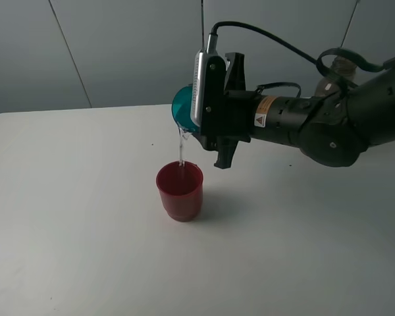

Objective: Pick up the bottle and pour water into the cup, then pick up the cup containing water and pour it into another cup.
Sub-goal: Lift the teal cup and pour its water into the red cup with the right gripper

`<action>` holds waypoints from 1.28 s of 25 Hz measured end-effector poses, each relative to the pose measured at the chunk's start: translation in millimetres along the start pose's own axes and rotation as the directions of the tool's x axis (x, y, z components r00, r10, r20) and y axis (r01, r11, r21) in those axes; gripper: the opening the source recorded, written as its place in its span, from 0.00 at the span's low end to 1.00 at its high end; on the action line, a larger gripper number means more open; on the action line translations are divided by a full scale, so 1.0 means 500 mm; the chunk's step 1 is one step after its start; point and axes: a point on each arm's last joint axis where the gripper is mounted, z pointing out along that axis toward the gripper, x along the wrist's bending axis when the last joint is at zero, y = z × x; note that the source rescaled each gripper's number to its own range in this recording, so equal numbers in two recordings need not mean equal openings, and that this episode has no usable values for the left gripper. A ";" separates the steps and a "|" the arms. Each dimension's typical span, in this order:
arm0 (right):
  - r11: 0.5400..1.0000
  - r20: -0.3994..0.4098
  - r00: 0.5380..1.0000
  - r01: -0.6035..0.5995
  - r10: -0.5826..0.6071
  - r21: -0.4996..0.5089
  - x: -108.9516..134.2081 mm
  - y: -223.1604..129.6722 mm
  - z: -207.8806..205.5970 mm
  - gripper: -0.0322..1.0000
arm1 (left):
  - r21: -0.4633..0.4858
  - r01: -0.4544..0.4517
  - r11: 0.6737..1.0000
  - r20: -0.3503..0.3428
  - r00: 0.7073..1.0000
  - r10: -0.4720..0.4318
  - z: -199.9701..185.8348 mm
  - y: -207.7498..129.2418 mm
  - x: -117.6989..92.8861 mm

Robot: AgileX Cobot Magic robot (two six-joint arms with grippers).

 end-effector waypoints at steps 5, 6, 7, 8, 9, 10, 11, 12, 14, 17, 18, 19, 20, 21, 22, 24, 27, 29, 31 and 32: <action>0.999 -0.018 0.999 0.044 -0.044 0.020 0.015 -0.011 0.010 0.09 | 0.000 0.000 1.000 0.000 1.000 0.000 0.000 0.000 0.000; 0.998 -0.019 0.998 0.052 -0.051 0.021 0.017 -0.012 0.012 0.09 | 0.000 0.000 1.000 0.000 1.000 0.000 0.000 0.000 0.000; 0.998 -0.021 0.998 0.062 -0.062 0.021 0.018 -0.013 0.012 0.09 | 0.000 0.000 1.000 0.000 1.000 0.000 0.000 0.000 0.000; 0.997 -0.022 0.997 0.076 -0.075 0.020 0.020 -0.013 0.013 0.09 | 0.000 0.000 1.000 0.000 1.000 0.000 0.000 0.000 0.000; 0.996 -0.020 0.996 0.087 -0.087 0.018 0.020 -0.014 0.014 0.09 | 0.000 0.000 1.000 0.000 1.000 0.000 0.000 0.000 0.000; 0.995 -0.020 0.995 0.096 -0.096 0.018 0.021 -0.014 0.015 0.09 | 0.000 0.000 1.000 0.000 1.000 0.000 0.000 0.000 0.000; 0.994 -0.021 0.994 0.111 -0.111 0.018 0.021 -0.014 0.015 0.09 | 0.000 0.000 1.000 0.000 1.000 0.000 0.000 0.000 0.000; 0.992 -0.020 0.992 0.128 -0.128 0.017 0.021 -0.014 0.015 0.09 | 0.000 0.000 1.000 0.000 1.000 0.000 0.000 0.000 0.000; 0.987 -0.019 0.986 0.163 -0.163 0.015 0.023 -0.015 0.016 0.09 | 0.000 0.000 1.000 0.000 1.000 0.000 0.000 0.000 0.000; 0.978 -0.031 0.978 0.208 -0.208 0.015 0.029 -0.018 0.020 0.09 | 0.000 0.000 1.000 0.000 1.000 0.000 0.000 0.000 0.000; 0.975 -0.037 0.975 0.221 -0.220 0.016 0.033 -0.020 0.022 0.09 | 0.000 0.000 1.000 0.000 1.000 0.000 0.000 0.000 0.000; 0.972 -0.039 0.972 0.233 -0.233 0.016 0.035 -0.021 0.023 0.09 | 0.000 0.000 1.000 0.000 1.000 0.000 0.000 0.000 0.000; 0.970 -0.044 0.969 0.244 -0.243 0.016 0.037 -0.022 0.024 0.09 | 0.000 0.000 1.000 0.000 1.000 0.000 0.000 0.000 0.000; 0.968 -0.046 0.967 0.251 -0.250 0.017 0.039 -0.023 0.025 0.09 | 0.000 0.000 1.000 0.000 1.000 0.000 0.000 0.000 0.000; 0.966 -0.048 0.966 0.256 -0.255 0.017 0.040 -0.024 0.025 0.09 | 0.000 0.000 1.000 0.000 1.000 0.000 0.000 0.000 0.000; 0.962 -0.048 0.962 0.271 -0.270 0.017 0.040 -0.024 0.025 0.09 | 0.000 0.000 1.000 0.000 1.000 0.000 0.000 0.000 0.000; 0.954 -0.049 0.953 0.299 -0.298 0.015 0.040 -0.024 0.025 0.09 | 0.000 -0.002 1.000 0.000 1.000 0.002 0.000 0.000 0.000; 0.950 -0.046 0.949 0.312 -0.311 0.015 0.039 -0.023 0.025 0.09 | 0.000 -0.002 1.000 0.000 1.000 0.002 0.000 0.000 0.000; 0.946 -0.046 0.945 0.324 -0.323 0.015 0.040 -0.022 0.026 0.09 | 0.000 -0.002 1.000 0.000 1.000 0.002 0.000 0.000 0.000; 0.945 -0.046 0.944 0.327 -0.326 0.013 0.041 -0.018 0.026 0.09 | 0.000 -0.002 1.000 0.000 1.000 0.002 0.000 0.000 0.000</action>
